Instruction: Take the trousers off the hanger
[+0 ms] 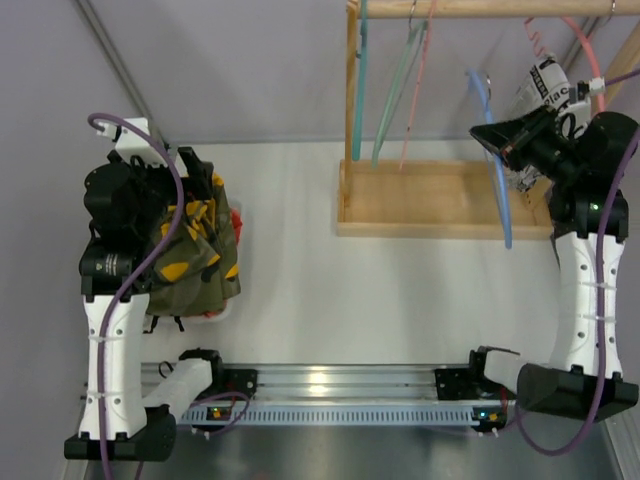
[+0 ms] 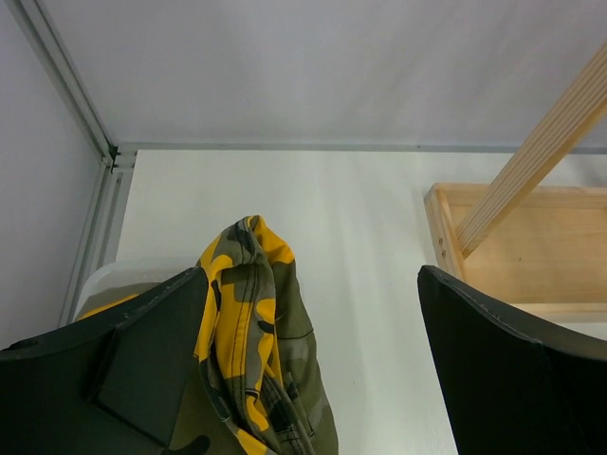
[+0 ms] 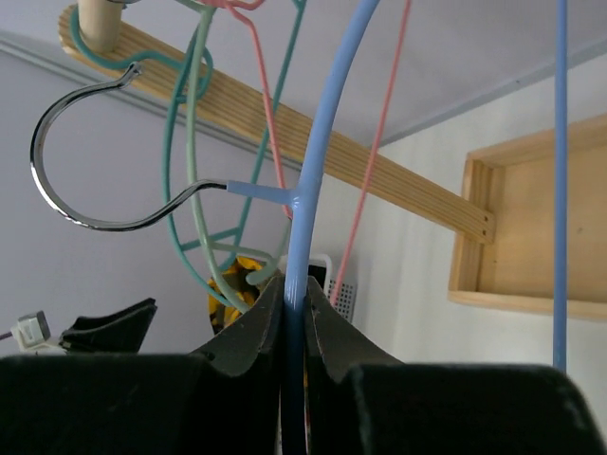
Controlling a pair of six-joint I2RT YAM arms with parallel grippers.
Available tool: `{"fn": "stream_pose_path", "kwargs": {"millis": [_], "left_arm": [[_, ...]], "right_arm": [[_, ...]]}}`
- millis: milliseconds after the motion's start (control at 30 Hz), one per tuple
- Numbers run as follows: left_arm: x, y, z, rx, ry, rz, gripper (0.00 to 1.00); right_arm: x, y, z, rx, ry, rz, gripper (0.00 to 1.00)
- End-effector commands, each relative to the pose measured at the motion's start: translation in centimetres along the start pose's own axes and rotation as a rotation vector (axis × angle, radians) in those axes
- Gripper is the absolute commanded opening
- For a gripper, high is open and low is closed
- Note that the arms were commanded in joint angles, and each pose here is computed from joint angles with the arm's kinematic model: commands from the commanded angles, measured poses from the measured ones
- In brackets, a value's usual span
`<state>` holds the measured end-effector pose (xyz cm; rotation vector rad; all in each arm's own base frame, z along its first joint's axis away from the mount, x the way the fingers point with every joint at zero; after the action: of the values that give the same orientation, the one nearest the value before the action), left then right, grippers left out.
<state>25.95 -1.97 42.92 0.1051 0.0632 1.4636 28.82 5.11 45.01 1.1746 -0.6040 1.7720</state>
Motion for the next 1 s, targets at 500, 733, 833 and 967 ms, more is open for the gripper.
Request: {"fn": "stream_pose_path", "kwargs": {"millis": [500, 733, 833, 967], "left_arm": [[-0.3, -0.3, 1.5, -0.038, 0.06, -0.013, 0.99], [-0.6, 0.1, 0.2, -0.019, 0.053, -0.028, 0.99], [-0.5, 0.5, -0.2, -0.019, 0.039, -0.022, 0.99], [-0.5, 0.5, -0.6, -0.011, 0.042, -0.02, 0.99]], "right_arm": [[9.5, -8.9, 4.7, -0.216, 0.013, 0.196, 0.0], [9.9, -11.3, 6.4, -0.252, 0.043, 0.242, 0.0], [10.5, -12.0, 7.0, -0.267, 0.071, 0.269, 0.0], [10.1, -12.8, 7.6, -0.285, 0.076, 0.258, 0.0]]}}
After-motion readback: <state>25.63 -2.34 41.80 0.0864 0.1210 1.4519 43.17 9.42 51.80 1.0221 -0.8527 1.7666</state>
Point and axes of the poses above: each gripper's point midway between its finger pads, its own y axis back along the fingers, its own x axis along the line the jaws close on, z = x × y, the point moved 4 cm from there along y, back along the fingers, and after that the axes turned 8 degrees about -y, right-handed, at the moved point
